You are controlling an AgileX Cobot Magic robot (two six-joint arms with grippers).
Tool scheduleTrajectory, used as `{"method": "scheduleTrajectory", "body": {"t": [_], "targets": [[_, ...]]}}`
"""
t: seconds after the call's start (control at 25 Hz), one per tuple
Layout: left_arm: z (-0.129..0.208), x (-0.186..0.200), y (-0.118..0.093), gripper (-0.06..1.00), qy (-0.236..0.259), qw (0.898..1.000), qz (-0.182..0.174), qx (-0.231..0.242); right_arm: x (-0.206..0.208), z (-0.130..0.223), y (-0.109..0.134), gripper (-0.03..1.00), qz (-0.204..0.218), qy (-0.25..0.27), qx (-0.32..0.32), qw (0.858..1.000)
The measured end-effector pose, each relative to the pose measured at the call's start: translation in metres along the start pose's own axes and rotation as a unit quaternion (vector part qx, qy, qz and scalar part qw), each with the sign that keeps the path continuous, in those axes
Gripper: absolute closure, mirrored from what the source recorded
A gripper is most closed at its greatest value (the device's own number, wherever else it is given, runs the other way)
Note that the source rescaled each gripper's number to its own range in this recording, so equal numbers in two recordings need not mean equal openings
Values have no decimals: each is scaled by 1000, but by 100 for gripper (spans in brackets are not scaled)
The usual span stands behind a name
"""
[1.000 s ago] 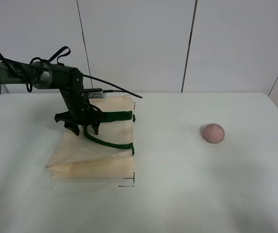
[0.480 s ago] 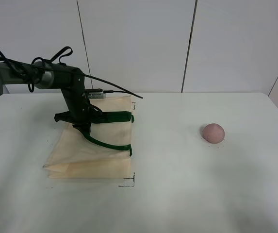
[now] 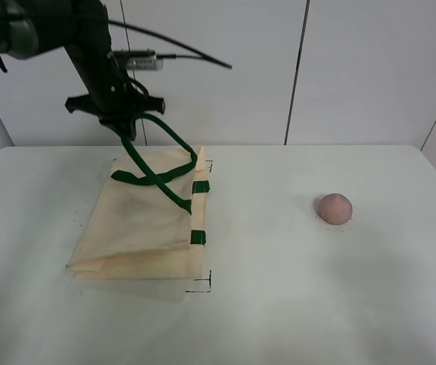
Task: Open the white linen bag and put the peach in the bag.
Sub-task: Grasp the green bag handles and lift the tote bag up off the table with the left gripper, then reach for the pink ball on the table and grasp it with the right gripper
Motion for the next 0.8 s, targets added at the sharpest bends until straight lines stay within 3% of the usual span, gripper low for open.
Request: {"method": "scheduleTrajectory", "body": {"t": [0.32,0.8], "targets": [[-41,112,-24,94,-126,991,14,-52,0,0,0,-3,0,0,0,1000],[-41,136,-34,94,-151,985,37,-70,0,0,0,-3,0,1,-1,1000]]}}
Point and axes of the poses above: a point on each arm's last joint axis where the gripper is mounted, x pointing back along that axis away from the gripper, y along the wrist's bending axis when the last joint is at zero, z = x × y, the point moved 8 cm from there along -x, pointing out along that axis toward the gripper, and after that the axes turned 12 degrees about -x, right-handed, at the moved point
